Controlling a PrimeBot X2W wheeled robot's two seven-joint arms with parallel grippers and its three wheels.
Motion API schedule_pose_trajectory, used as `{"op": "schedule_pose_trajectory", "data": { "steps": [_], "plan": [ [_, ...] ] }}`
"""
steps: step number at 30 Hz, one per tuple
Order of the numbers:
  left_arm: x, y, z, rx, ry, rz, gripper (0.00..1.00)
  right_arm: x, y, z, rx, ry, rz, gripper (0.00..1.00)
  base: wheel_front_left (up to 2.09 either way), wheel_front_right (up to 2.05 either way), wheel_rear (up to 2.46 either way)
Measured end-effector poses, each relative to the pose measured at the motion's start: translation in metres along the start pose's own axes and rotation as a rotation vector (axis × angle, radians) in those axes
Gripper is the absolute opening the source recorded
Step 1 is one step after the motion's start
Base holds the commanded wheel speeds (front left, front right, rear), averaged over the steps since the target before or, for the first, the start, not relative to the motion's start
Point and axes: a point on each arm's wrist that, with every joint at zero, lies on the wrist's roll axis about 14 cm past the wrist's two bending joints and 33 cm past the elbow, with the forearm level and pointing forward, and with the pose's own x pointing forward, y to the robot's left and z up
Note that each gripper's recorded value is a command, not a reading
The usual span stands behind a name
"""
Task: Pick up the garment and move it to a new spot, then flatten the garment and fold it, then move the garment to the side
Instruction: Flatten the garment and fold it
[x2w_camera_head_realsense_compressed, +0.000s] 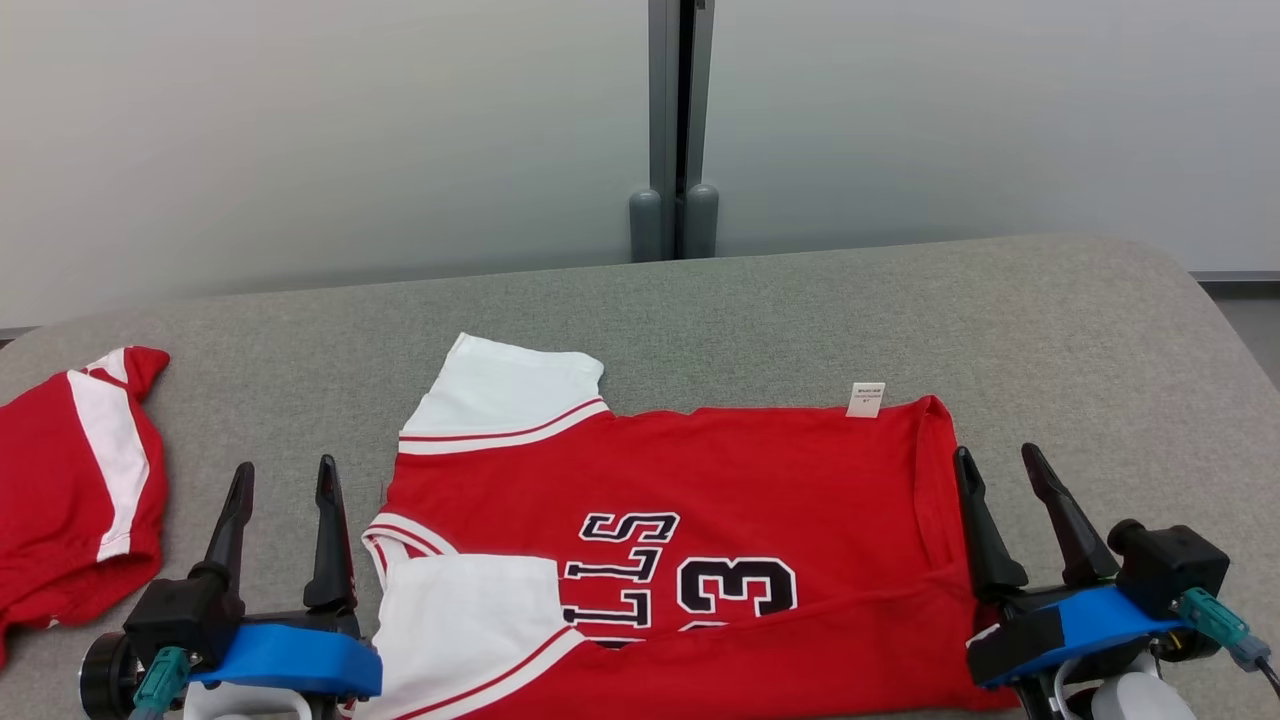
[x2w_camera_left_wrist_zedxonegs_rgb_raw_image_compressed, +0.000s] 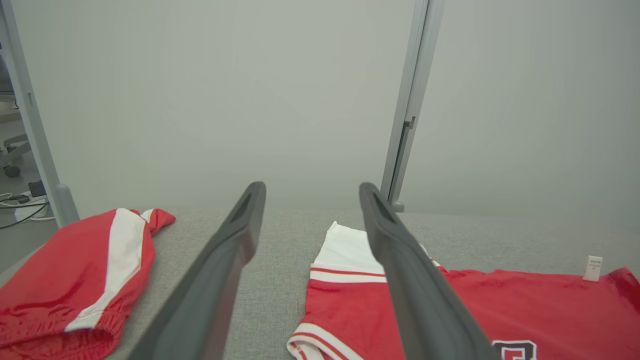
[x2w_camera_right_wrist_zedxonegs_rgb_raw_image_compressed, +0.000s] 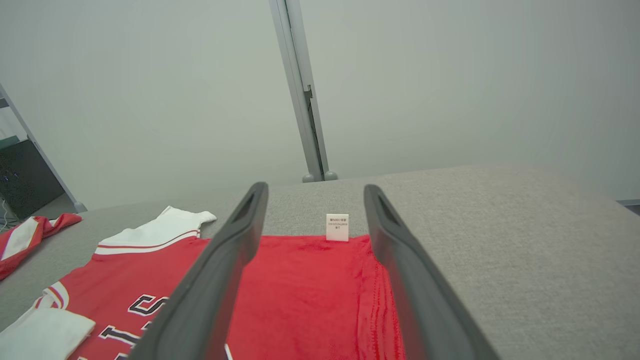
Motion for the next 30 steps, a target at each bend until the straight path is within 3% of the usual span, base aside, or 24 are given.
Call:
{"op": "schedule_pose_trajectory", "data": {
  "steps": [30],
  "plan": [
    [-0.018,0.018,-0.028,0.047,0.092,0.050,1.00,-0.016,0.017,-0.028,-0.055,0.073,0.019,1.00,0.00,0.00,0.00]
  ]
}}
